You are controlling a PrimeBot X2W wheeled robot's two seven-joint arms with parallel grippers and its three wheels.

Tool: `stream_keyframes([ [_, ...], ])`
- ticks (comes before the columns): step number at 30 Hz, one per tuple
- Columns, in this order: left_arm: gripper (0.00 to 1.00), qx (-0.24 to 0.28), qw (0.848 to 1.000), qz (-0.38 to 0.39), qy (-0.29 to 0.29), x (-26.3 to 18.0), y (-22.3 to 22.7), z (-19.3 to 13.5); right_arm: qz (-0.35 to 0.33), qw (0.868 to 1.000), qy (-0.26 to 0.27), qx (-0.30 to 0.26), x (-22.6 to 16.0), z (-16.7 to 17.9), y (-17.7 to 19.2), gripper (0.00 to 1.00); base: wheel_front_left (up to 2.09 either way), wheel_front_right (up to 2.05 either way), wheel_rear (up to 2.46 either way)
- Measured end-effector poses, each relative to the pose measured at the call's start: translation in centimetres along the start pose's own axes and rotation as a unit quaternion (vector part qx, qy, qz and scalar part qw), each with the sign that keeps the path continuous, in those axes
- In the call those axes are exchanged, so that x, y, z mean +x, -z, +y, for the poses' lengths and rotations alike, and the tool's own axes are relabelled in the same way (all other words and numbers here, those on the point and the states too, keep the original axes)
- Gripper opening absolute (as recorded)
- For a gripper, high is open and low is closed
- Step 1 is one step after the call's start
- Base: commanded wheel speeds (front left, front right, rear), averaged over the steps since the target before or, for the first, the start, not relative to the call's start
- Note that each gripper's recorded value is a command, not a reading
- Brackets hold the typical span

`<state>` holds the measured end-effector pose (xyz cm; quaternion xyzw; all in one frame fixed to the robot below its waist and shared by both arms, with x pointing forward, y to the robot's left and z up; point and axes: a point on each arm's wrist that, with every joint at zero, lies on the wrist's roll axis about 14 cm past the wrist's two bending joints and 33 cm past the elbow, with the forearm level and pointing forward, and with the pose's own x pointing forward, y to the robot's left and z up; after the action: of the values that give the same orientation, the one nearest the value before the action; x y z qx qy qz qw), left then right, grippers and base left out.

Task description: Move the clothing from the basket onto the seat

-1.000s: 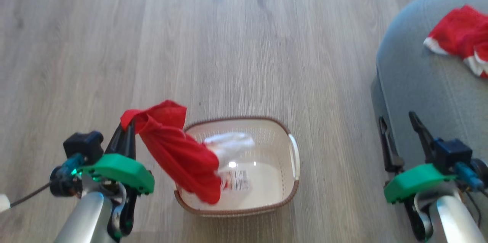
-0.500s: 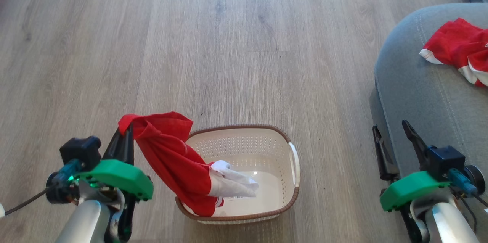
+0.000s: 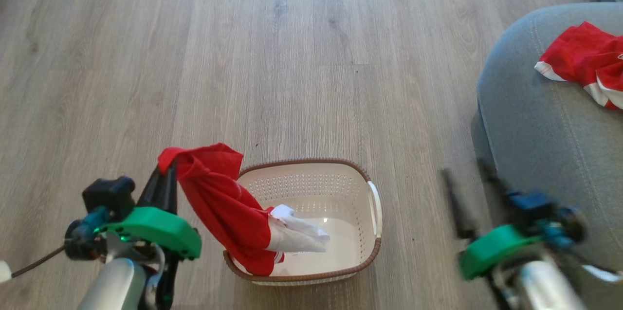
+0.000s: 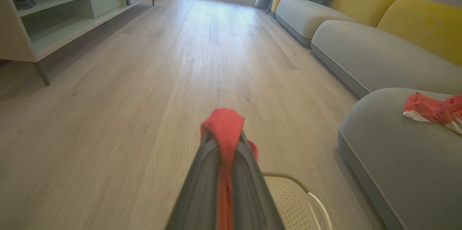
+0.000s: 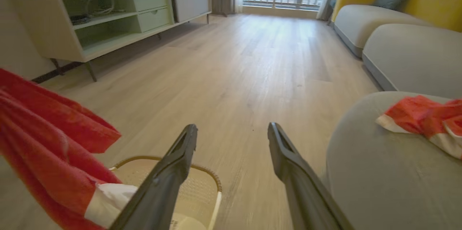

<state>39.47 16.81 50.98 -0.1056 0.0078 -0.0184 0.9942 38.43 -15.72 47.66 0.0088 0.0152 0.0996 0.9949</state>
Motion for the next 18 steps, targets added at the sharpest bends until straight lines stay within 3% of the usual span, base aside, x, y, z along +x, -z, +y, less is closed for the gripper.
stream_keyframes([
  [3, 0.0, -0.002, 1.0, -0.005, 0.018, 0.1, -0.3, -1.2, 0.005, 0.997, -0.08, -0.003, 0.4, 5.0, 0.3, 1.0, 0.0, 0.0, 0.0],
  [8, 0.0, -0.002, 0.997, -0.026, 0.07, 0.5, -2.0, -4.6, -0.004, 0.977, -0.212, 0.001, 1.2, 13.4, -0.7, 1.0, 0.0, 0.0, 0.0],
  [18, 0.0, -0.01, 0.984, -0.056, 0.167, -0.4, -4.8, -11.5, -0.012, 0.951, -0.308, -0.019, 3.3, 19.5, -2.3, 1.0, 0.0, 0.0, 0.0],
])
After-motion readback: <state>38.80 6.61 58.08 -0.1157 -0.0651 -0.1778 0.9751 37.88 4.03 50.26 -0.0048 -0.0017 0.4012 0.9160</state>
